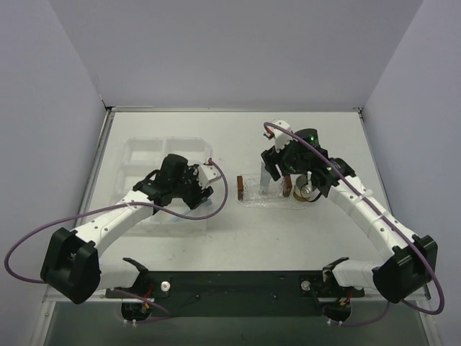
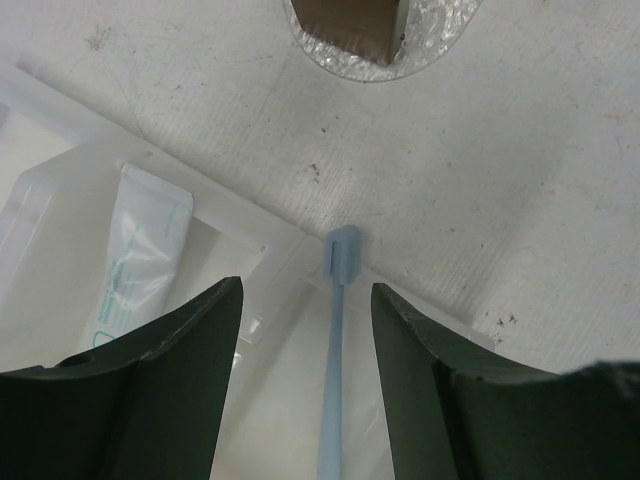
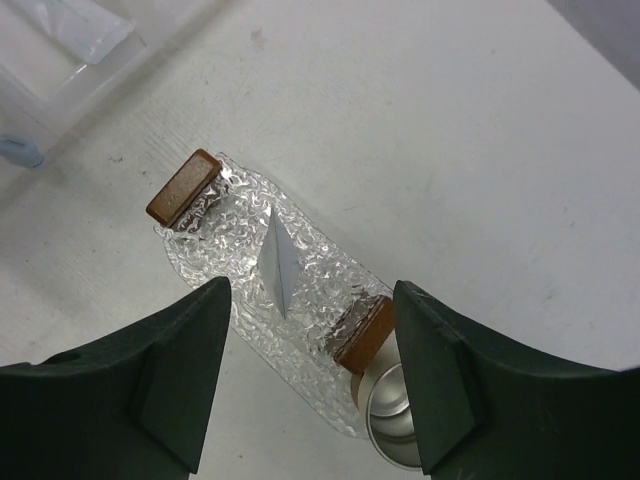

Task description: Prepare toiletry sets of a toothbrush and toothpaste on the tray

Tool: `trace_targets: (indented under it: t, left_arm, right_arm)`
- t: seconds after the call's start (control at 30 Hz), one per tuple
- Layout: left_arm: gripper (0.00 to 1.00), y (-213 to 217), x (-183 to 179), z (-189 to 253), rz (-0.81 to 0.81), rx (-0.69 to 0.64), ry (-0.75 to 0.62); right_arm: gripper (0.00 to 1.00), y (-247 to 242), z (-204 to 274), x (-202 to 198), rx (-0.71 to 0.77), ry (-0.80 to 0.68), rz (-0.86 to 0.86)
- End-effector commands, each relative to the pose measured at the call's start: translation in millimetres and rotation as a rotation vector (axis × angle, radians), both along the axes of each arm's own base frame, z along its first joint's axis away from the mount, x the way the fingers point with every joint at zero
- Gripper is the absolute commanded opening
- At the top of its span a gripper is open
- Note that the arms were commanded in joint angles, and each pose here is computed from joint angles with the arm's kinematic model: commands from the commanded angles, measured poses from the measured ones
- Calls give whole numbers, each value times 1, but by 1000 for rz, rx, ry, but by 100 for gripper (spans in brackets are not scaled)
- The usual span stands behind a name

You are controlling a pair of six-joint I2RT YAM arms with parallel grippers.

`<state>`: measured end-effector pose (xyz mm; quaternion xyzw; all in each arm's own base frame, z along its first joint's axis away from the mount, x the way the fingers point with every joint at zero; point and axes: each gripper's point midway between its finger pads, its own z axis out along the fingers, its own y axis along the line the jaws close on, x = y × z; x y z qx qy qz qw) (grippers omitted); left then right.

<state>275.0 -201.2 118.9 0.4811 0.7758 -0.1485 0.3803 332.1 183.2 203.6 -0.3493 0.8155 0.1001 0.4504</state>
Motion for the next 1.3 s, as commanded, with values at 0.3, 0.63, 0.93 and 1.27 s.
trace_targets:
  t: [0.3,0.63,0.93,1.27]
  left_arm:
    - [64,-34,30,47,-3,-144,-97]
    - [64,-33,29,51,7,-151,-111]
    - [64,-13,33,65,90,-125,-191]
    - [64,2,32,73,123,-96,-246]
  right_arm:
    - [62,-63,31,14,95,-73,-171]
    - [56,-75,-8,57,56,13,-214]
    - [51,-81,-61,80,-27,119,-252]
    - [45,-86,-100,74,-77,199,-249]
